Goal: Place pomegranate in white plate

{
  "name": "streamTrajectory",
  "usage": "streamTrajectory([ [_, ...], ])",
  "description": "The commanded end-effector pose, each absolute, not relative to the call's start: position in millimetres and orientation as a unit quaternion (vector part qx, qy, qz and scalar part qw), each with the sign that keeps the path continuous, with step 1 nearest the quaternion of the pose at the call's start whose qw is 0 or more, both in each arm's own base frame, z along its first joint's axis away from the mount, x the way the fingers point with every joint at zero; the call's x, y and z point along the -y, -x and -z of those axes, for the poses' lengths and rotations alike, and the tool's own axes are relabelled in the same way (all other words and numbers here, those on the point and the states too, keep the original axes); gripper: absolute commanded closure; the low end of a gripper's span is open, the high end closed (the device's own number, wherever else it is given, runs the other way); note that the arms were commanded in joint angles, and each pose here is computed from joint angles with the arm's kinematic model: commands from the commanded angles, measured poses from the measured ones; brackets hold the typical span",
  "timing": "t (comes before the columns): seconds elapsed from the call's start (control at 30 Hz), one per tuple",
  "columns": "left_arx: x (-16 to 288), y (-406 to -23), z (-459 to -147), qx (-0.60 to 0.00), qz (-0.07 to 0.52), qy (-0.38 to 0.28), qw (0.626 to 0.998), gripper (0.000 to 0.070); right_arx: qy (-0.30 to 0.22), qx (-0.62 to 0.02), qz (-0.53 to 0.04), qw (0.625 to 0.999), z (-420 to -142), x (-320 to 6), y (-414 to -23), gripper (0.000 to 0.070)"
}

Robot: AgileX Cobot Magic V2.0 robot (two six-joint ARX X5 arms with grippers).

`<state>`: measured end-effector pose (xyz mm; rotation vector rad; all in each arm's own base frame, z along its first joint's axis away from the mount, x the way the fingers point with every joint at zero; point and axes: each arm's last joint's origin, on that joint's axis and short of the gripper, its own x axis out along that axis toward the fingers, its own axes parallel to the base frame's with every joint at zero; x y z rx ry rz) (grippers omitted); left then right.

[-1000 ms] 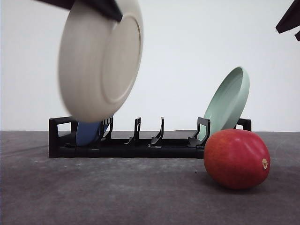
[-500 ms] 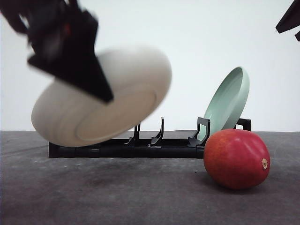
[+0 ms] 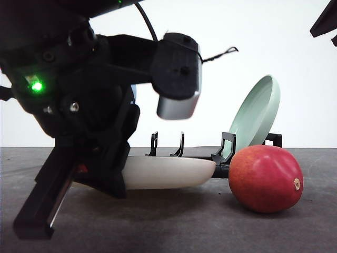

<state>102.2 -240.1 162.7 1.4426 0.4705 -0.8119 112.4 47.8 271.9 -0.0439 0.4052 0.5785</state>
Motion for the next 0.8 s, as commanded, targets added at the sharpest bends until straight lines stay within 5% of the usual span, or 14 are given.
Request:
streamTrajectory([
  [0.0,245,-98,-160,-0.199,0.366,-0.643,0.643,0.0657,0.017,-0.189,-0.286,0.939,-278,-49,-112,0.0361],
  [0.2,249,-94,-162,-0.202,0.367,-0.625,0.659,0.0421,0.017,-0.189,-0.286,0.939,-278,-49,-112,0.0361],
  [0.37,255,-92,-177,-0.233,0.371,-0.565,0.7,0.0413,0.017,-0.189,-0.286,0.939,-278,-49,-112,0.0361],
  [0.57,254,-94,-215,-0.313,0.44,-0.424,0.727,0.0408,0.017,-0.19,-0.286,0.939,-278,-49,-112,0.0361],
  [0.77,230,-103,-248,-0.349,0.444,-0.343,0.75,0.0334,0.017,-0.19,-0.286,0.939,-278,-49,-112,0.0361],
])
